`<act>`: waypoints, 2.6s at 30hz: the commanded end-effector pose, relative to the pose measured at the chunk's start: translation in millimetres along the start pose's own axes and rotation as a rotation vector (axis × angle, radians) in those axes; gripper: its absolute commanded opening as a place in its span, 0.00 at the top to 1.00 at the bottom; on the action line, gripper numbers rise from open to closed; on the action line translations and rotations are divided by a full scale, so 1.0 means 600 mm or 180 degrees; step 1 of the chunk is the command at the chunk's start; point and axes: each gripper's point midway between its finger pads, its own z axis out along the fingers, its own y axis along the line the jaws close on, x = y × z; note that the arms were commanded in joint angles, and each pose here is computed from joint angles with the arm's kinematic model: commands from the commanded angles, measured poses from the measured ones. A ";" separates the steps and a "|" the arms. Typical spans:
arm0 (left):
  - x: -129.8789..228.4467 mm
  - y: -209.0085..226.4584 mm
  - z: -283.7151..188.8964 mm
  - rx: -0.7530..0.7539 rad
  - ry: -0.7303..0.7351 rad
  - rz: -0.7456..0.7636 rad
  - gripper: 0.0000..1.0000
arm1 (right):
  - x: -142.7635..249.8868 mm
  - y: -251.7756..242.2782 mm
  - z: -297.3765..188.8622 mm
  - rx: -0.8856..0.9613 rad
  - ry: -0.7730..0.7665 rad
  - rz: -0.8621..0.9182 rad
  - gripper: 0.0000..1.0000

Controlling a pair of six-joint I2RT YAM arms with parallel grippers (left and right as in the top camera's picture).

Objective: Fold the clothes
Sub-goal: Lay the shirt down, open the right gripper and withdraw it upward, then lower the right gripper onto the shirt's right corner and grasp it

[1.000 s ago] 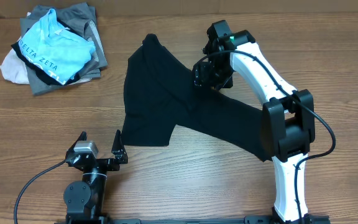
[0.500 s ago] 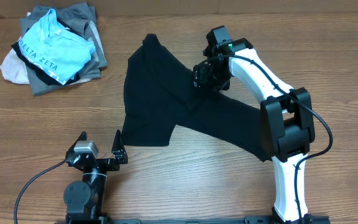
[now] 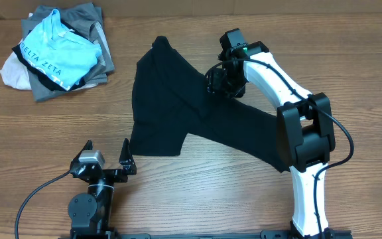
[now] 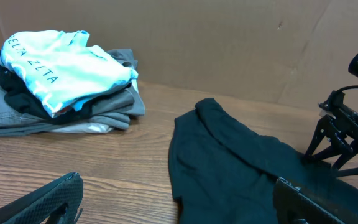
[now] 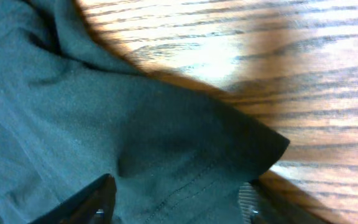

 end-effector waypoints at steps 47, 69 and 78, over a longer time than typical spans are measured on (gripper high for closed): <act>0.001 -0.003 0.000 0.0025 -0.0009 0.0063 0.00 | -0.348 -0.143 -0.316 -0.0138 -0.2495 0.0691 0.03; 0.001 -0.003 0.000 0.0025 -0.0010 0.0063 0.00 | -0.005 -0.159 -0.638 0.0338 -0.1818 0.1255 0.00; 0.001 -0.003 0.000 0.0025 -0.0010 0.0063 0.00 | 0.091 -0.178 -0.662 0.0625 -0.1778 0.1211 0.00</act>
